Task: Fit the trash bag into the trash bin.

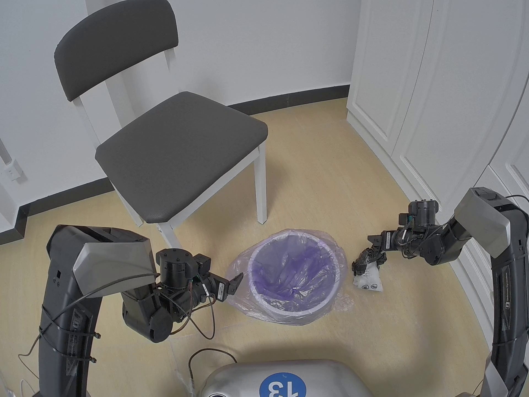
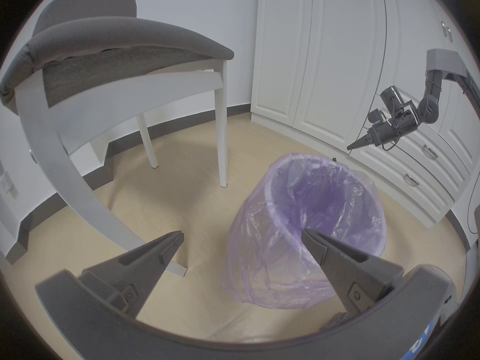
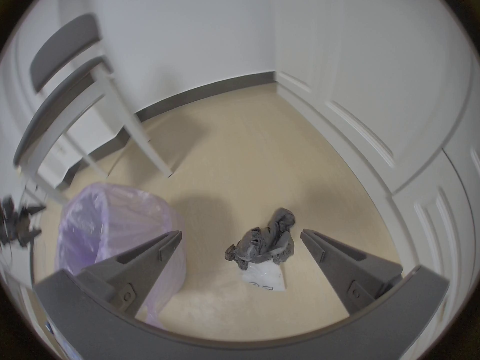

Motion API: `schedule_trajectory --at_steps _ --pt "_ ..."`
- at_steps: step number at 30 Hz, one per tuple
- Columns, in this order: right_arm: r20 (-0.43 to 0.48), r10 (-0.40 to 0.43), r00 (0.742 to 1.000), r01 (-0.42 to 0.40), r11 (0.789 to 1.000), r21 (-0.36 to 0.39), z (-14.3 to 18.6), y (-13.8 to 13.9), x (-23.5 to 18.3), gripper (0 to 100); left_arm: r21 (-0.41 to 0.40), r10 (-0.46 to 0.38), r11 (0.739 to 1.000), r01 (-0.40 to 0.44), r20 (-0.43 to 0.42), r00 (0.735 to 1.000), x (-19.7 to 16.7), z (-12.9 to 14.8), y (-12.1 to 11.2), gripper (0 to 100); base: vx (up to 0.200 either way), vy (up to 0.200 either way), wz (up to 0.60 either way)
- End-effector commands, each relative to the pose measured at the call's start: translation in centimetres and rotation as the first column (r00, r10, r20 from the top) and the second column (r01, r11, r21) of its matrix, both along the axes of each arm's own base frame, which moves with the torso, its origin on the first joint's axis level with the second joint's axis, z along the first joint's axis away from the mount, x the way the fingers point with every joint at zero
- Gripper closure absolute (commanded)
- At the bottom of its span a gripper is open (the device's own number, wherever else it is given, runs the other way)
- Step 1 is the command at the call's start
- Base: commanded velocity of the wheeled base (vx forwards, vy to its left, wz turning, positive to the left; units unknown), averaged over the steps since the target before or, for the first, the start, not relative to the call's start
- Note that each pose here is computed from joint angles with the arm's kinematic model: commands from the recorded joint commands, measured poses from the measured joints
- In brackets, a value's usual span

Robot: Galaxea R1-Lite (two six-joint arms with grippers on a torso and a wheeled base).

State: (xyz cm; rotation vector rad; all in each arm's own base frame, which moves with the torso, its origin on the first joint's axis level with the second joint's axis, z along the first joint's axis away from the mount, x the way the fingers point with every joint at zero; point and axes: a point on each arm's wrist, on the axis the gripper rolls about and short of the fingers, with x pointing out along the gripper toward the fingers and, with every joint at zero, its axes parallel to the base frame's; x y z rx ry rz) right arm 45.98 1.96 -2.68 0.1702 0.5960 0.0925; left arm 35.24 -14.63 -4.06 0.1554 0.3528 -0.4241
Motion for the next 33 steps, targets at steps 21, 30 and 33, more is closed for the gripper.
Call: schedule_trajectory --at_steps 21,30,33 --pt "-0.168 -0.269 0.948 0.292 0.948 0.129 -5.0 -0.4 6.3 0 -0.062 0.119 0.991 -0.12 -0.024 0.993 -1.7 -3.2 1.6 0 0.0 0.0 0.0" --pt "-0.26 -0.273 0.926 0.304 0.948 0.091 -6.6 -0.7 6.9 0 -0.04 0.127 0.991 -0.13 -0.063 0.99 -1.9 -4.9 1.9 0 0.0 0.0 0.0" --pt "-0.283 -0.24 0.929 0.264 0.963 0.048 -7.7 -0.9 6.6 0 -0.04 0.126 0.991 -0.129 -0.068 0.99 -2.0 -5.1 1.9 0 0.0 0.0 0.0"
